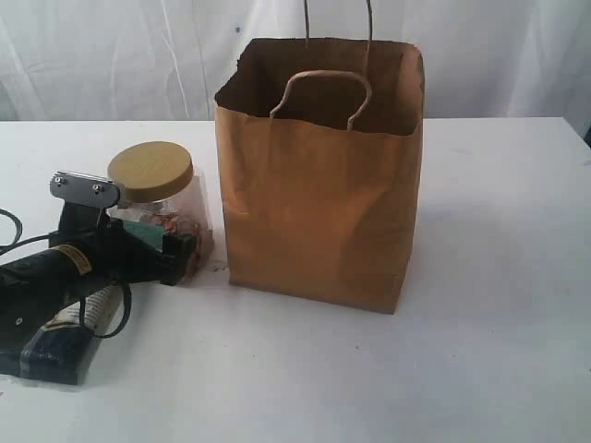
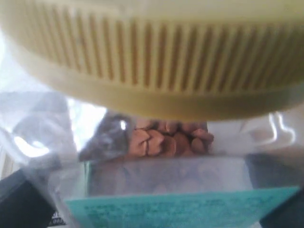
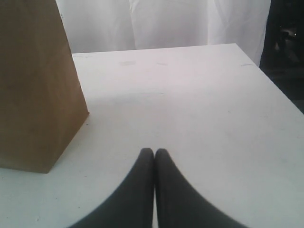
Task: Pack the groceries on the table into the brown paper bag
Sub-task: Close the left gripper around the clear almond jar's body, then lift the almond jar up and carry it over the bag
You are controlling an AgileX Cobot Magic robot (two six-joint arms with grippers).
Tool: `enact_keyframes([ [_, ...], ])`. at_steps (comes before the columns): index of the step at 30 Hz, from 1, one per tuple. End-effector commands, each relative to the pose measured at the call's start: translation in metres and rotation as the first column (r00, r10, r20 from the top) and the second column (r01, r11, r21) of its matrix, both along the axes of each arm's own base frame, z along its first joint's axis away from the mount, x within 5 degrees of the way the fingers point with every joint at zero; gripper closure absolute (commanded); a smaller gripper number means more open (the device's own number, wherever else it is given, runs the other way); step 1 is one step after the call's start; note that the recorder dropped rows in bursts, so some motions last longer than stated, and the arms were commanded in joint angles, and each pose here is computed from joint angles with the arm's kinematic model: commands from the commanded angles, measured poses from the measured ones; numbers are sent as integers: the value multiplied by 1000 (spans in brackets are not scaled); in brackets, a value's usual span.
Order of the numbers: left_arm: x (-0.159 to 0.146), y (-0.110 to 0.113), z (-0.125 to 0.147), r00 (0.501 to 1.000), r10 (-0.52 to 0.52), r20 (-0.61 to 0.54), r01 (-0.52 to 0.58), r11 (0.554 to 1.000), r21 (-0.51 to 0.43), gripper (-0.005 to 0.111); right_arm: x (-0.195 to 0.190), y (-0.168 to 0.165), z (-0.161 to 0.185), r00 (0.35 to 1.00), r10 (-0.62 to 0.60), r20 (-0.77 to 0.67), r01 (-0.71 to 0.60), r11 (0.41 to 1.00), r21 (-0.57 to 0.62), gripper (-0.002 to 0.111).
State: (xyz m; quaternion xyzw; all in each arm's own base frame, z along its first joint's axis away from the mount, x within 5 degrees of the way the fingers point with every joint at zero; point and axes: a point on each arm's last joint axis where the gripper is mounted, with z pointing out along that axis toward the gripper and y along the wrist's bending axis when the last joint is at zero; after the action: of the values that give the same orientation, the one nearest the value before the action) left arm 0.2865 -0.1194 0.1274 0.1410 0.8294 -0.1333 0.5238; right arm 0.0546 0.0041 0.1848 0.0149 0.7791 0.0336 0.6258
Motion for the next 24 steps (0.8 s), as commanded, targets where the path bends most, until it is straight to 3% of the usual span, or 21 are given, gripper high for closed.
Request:
enact_keyframes([
  [1,0,0,-7,995,22,-102,-19,999,31,27,0,0,2,1000,-5,15,5,1000,5,108],
  [2,-1,0,-7,994,23,-106,-19,999,33,37,0,0,2,1000,-5,15,5,1000,5,108],
  [6,-2,-1,-8,993,-3,-117,7,999,38,102,0,0,2,1000,-5,15,5,1000,5,108],
  [7,-2,-2,-7,994,-10,-111,14,999,37,106,0,0,2,1000,-5,15,5,1000,5,108],
  [17,1,-4,-2,999,-15,-48,16,1000,6,106,0,0,2,1000,-5,15,5,1000,5,108],
  [22,5,-6,33,988,5,156,19,989,-148,107,0,0,2,1000,-10,14,10,1000,28,108],
  [24,3,-6,46,983,22,181,14,981,-193,107,0,0,2,1000,-9,14,9,1000,23,108],
])
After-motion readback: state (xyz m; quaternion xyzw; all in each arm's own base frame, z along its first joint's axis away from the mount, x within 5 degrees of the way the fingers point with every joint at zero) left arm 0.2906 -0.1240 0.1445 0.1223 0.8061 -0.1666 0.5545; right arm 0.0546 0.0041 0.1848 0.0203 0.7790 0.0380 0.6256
